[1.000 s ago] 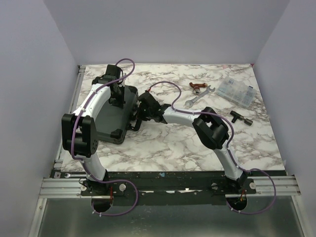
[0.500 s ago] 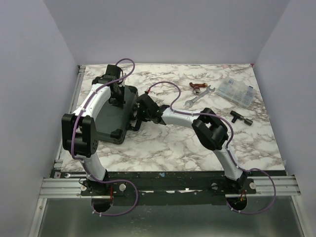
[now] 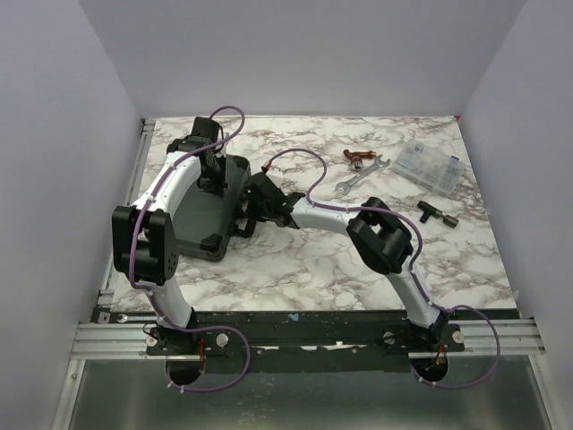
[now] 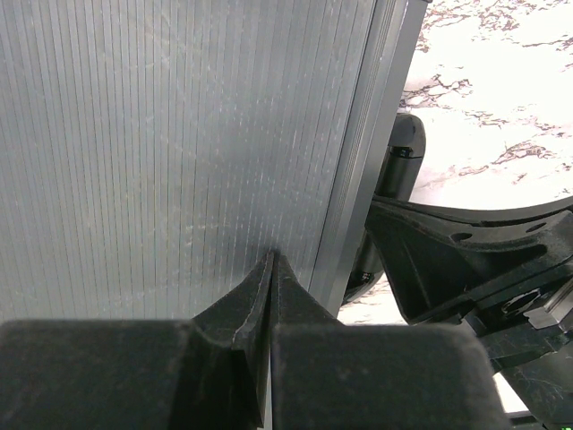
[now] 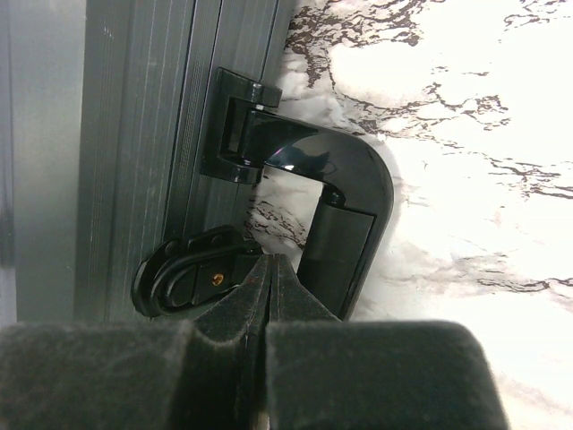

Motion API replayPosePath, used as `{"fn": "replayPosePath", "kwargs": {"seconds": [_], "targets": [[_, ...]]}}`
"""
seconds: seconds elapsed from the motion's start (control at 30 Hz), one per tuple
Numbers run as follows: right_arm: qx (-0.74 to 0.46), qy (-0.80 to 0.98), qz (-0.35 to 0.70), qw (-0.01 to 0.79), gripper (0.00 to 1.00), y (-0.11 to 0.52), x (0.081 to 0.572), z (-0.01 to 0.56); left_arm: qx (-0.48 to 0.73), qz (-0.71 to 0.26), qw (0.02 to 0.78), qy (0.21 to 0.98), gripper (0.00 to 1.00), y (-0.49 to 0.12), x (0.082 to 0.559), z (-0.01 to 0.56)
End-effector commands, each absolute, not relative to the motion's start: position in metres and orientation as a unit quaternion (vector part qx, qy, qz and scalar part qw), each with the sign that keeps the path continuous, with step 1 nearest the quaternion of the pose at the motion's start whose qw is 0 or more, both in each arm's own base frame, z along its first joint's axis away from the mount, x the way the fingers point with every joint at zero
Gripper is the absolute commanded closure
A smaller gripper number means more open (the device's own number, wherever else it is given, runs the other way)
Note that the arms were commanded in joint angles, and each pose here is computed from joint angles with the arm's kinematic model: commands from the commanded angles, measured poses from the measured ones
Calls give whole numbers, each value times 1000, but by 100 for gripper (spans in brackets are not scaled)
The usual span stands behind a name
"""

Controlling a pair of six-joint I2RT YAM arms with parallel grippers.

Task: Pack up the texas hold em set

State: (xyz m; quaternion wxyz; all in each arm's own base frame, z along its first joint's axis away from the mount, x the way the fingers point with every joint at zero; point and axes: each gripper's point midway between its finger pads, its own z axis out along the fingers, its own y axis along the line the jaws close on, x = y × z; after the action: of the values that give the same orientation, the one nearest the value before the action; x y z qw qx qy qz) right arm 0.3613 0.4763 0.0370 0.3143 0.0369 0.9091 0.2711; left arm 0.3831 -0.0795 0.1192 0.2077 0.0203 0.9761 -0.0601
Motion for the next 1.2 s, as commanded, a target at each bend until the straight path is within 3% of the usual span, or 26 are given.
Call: {"fn": "replayPosePath", "kwargs": {"seconds": [0.0,0.83,1.17], "targets": [[8,948,194,251,99,460,319,-49,27,-36,109,993,100,-73,350,73],[33,944,239,224,99,478,303,-87,30,-46,105,993,100,-77,349,73],[-11,908,373,190,99,519,283,-57,32,-48,105,993,100,-79,348,73]]}}
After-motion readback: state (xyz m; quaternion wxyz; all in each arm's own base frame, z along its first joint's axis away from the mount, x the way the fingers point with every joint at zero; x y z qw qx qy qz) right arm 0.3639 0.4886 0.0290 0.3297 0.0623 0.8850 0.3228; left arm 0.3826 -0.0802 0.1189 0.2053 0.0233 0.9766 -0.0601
